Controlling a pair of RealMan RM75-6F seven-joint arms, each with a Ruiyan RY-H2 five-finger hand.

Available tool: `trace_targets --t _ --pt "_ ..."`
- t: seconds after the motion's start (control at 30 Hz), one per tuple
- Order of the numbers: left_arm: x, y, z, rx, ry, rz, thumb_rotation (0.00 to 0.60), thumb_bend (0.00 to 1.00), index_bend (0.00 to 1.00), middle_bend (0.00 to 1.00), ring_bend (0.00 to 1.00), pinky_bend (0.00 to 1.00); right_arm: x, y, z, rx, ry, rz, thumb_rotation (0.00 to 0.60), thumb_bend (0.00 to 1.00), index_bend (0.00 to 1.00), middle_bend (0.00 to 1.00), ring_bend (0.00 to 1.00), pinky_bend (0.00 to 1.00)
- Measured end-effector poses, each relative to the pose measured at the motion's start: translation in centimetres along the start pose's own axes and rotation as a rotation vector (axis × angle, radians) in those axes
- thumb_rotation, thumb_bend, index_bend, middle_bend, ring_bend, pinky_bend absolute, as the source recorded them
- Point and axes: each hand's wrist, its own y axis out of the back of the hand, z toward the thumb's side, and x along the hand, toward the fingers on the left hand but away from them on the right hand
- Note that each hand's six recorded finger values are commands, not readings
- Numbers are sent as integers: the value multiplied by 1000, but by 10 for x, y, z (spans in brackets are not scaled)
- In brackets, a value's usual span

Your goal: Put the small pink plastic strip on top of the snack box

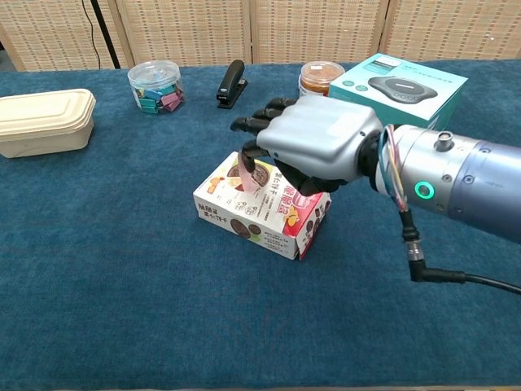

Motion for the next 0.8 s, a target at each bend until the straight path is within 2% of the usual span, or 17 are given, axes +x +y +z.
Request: trace_targets --t 0.07,0.13,0.27,0.43,0.63,0.8 --pt "-1 0 0 0 -3 -2 600 67 0 0 0 0 5 13 -4 -10 -10 -44 600 50 17 0 0 0" --pt "-2 0 -1 2 -3 0 600 65 0 0 0 0 13 25 -12 -27 -31 -79 600 0 0 0 0 0" --pt "-5 -1 -2 6 2 6 600 46 0 0 0 0 38 45 -42 -80 -98 -133 600 0 0 0 0 0" --pt "-14 -6 -6 20 23 16 600 1 0 0 0 0 72 49 -78 -156 -162 -154 600 0 0 0 0 0" --pt "-33 -15 -17 23 46 41 600 0 0 0 0 0 125 37 -112 -295 -227 -202 600 0 0 0 0 0" --pt "-38 -18 -30 36 74 53 600 0 0 0 0 0 180 11 -142 -375 -323 -227 600 0 0 0 0 0"
